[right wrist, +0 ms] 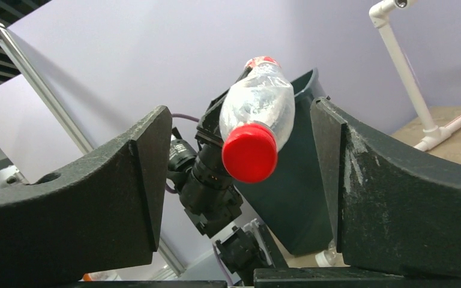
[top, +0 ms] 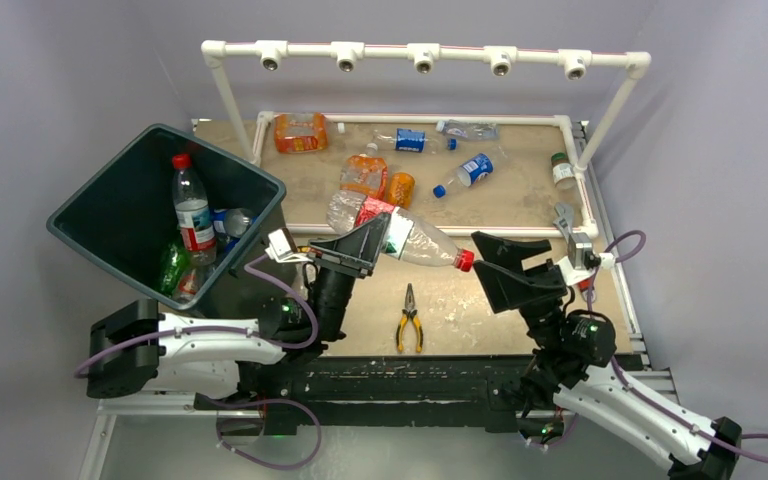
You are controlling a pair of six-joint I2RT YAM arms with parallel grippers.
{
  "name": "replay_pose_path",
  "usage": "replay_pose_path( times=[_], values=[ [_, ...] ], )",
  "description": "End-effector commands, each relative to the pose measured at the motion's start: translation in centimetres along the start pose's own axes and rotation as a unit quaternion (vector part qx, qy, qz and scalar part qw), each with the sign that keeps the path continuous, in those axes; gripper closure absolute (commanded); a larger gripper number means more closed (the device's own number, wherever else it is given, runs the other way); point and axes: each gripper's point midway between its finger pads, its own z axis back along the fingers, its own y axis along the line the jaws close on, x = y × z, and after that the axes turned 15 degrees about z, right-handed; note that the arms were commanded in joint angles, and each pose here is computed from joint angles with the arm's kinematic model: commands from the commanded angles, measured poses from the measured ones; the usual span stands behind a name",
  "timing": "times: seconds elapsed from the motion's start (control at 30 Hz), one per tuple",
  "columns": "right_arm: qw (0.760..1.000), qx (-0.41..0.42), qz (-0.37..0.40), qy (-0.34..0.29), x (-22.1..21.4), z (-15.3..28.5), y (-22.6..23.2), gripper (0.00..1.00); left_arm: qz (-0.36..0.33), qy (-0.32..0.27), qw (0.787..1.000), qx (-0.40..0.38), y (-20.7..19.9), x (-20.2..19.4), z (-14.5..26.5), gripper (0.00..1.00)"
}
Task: Put the plastic bottles in the bin
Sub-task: Pick up the plastic bottle at the center of the board.
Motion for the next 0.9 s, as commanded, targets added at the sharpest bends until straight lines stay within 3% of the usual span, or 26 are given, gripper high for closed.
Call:
replay_pose_path(
  times=[0.0, 0.23, 0.63, 0.7, 0.8, 0.87],
  values=[
    [1.0, 0.012, -0.013, -0.023, 1.3, -0.6, 0.8, 0.19, 0.088, -0.024, 0.994, -0.068, -4.3, 1.3, -0.3, 0.88],
    [0.999, 0.027, -0.021, 0.005, 0.1, -0.5, 1.3, 0.12, 0.078, -0.033, 0.994, -0.075, -4.7, 1.6, -0.5, 0.89],
    [0.998, -0.002, -0.033, 0.045, -2.5, 0.1, -0.2, 0.21, 0.08, -0.032, 0.992, -0.088, -5.4, 1.6, -0.6, 0.91],
    [0.998, -0.008, -0.033, 0.047, -2.7, 0.2, -0.5, 0.27, 0.08, -0.03, 0.992, -0.09, -5.5, 1.5, -0.5, 0.91],
    [0.998, -0.013, -0.038, 0.05, -3.0, 0.4, -0.8, 0.45, 0.08, -0.03, 0.992, -0.09, -5.6, 1.5, -0.5, 0.92],
    [0.998, -0.015, -0.041, 0.052, -3.1, 0.4, -0.8, 0.52, 0.08, -0.03, 0.992, -0.091, -5.6, 1.6, -0.4, 0.92]
  ],
)
